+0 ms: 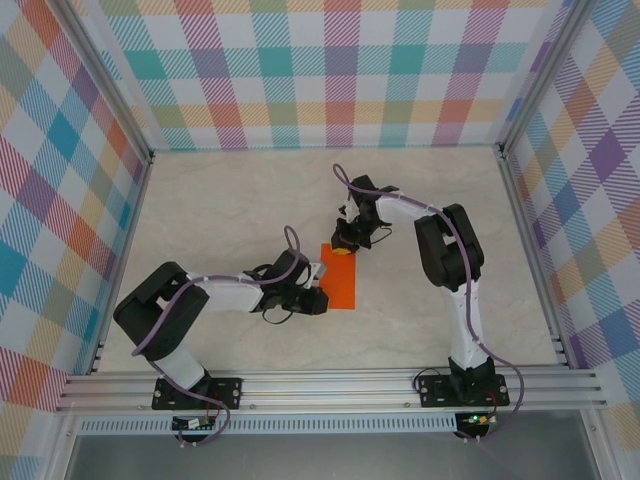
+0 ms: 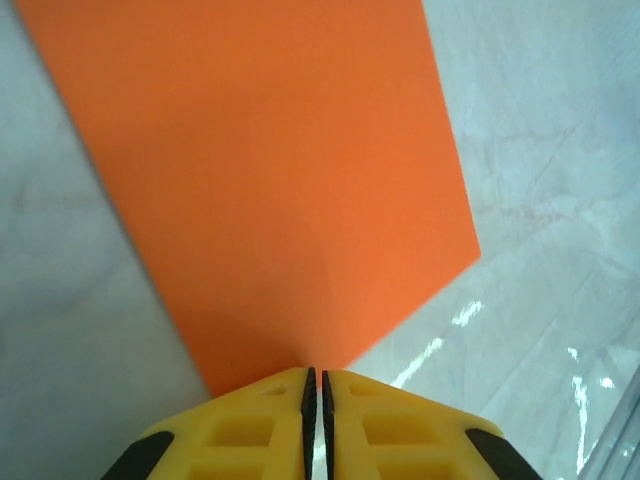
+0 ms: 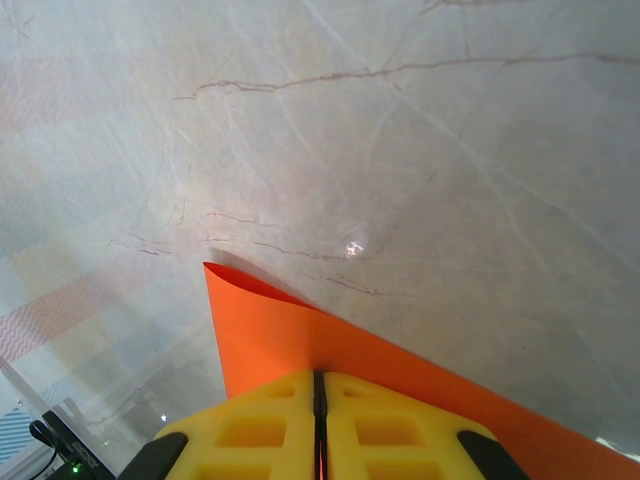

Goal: Fold a paper plane with a square sheet of paper (fold left side to right side)
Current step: First fold the square sheet of paper in half at the center of the table, then fold the triangle a second time at the center of the table.

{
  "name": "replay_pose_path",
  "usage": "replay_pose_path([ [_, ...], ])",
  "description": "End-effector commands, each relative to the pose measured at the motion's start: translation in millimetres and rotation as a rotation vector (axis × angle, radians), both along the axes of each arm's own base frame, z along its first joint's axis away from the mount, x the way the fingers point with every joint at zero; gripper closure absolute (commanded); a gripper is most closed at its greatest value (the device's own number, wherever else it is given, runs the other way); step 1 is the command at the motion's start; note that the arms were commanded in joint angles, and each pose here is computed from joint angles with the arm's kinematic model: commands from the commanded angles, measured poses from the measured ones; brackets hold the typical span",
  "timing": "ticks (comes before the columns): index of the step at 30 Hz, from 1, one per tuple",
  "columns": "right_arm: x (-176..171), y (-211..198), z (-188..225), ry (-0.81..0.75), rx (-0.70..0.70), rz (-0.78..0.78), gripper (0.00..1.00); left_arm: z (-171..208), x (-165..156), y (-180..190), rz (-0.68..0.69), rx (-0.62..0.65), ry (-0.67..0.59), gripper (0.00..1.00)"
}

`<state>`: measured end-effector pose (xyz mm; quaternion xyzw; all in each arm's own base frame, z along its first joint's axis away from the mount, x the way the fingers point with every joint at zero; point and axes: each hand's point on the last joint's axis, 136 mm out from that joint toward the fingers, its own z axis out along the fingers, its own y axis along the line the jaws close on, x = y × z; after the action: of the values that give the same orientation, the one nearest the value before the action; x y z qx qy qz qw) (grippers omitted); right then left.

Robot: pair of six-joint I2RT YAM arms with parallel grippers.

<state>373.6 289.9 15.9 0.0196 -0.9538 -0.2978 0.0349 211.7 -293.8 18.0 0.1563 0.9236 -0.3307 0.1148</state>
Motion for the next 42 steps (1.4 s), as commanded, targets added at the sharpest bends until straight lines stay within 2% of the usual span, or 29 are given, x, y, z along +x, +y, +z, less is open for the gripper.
replay_pose_path([
  [1,5.9,-18.6,-21.9,-0.022,-0.111,-0.008,0.91,-27.7,-52.2,29.5,-0.015,0.118,0.166,0.87],
  [5,12.8,-9.7,-8.4,-0.059,-0.060,0.005,0.90,-8.0,-49.9,33.6,0.007,0.090,0.112,0.86],
  [9,31.1,2.1,37.9,-0.170,0.002,0.034,0.84,40.8,-32.0,31.1,0.040,0.038,0.000,0.83],
  [11,38.7,3.1,66.2,-0.237,0.009,0.043,0.75,61.7,-17.3,37.8,0.094,0.046,-0.059,0.73],
  [14,43.0,-8.7,103.9,-0.341,-0.030,0.043,0.59,84.2,10.9,49.8,0.208,0.019,-0.085,0.68],
  [18,23.4,-39.0,122.7,-0.413,-0.118,0.001,0.38,93.1,52.2,55.2,0.333,-0.057,-0.032,0.67],
  [24,-32.9,-65.2,106.9,-0.388,-0.098,-0.064,0.15,80.4,103.9,26.1,0.322,-0.093,0.045,0.74],
  [27,-59.1,-72.2,89.6,-0.343,-0.068,-0.095,0.11,72.0,125.0,12.9,0.323,-0.095,0.060,0.77],
  [32,-87.2,-74.1,72.6,-0.298,0.002,-0.130,0.09,58.7,151.5,10.0,0.379,-0.050,0.044,0.80],
  [42,-92.4,-56.6,71.0,-0.255,0.159,-0.187,0.19,45.9,165.8,5.6,0.416,-0.056,0.043,0.82],
])
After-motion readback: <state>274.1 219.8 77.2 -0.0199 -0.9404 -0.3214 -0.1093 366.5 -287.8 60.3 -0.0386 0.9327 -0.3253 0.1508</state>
